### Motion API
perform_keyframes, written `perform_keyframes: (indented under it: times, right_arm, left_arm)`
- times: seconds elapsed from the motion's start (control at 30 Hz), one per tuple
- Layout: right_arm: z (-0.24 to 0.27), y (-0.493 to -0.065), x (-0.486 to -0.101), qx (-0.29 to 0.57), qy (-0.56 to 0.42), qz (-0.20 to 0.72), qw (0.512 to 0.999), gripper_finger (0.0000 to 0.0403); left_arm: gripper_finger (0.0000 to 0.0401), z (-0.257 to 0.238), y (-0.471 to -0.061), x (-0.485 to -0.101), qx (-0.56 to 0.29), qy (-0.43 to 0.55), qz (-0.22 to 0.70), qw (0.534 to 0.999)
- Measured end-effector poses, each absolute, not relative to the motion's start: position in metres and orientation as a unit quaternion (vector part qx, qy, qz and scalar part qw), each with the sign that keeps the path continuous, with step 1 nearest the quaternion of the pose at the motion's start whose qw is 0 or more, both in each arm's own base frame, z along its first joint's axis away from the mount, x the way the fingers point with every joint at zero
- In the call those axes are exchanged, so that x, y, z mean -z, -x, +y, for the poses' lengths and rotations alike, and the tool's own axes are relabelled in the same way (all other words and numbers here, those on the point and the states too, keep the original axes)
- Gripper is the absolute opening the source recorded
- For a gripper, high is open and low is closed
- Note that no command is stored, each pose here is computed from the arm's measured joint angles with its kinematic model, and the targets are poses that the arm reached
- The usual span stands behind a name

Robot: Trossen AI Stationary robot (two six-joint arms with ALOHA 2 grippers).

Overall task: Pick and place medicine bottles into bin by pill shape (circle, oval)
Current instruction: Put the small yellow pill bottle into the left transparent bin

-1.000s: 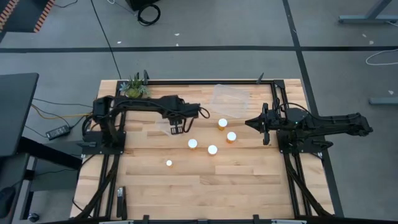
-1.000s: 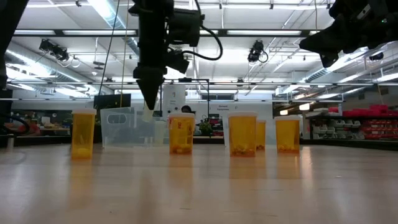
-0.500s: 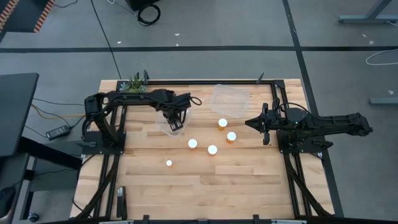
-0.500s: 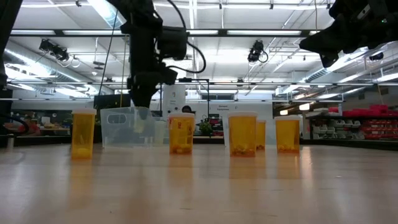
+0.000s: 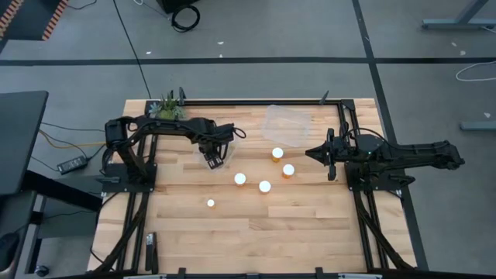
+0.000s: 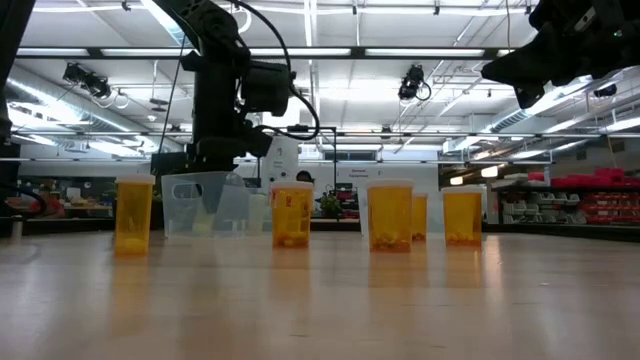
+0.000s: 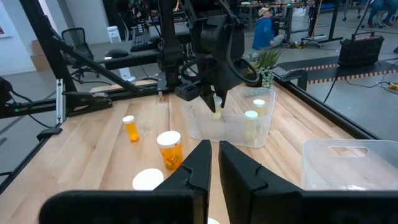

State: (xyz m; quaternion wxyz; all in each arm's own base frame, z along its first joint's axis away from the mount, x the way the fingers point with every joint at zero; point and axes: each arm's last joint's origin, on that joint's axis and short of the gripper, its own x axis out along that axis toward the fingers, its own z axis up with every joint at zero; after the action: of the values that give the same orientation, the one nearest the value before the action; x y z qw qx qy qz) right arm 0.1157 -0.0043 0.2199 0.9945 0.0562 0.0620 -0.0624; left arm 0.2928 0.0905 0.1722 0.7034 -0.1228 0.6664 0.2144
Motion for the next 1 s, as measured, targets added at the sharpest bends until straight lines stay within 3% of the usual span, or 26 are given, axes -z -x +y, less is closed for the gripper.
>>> perform_keyframes:
  times: [0.53, 0.83, 1.0]
  right_arm:
    - [-0.0043, -0.1158, -0.2198, 0.062, -0.056, 0.062, 0.995, 0.0037]
    - [-0.0043, -0.1158, -0.2198, 0.062, -0.056, 0.062, 0.995, 0.0037]
    - [-0.0043, -0.1157, -0.2199, 0.063, -0.056, 0.062, 0.995, 0.0037]
  left_arm:
    - [0.0142, 0.0905, -0.2928, -0.1716, -0.213, 0.122, 0.668, 0.703]
    - [0.0097, 0.0905, -0.2928, -0.1716, -0.208, 0.117, 0.669, 0.704]
    - [0.0129, 0.0904, -0.2928, -0.1716, -0.208, 0.117, 0.669, 0.704]
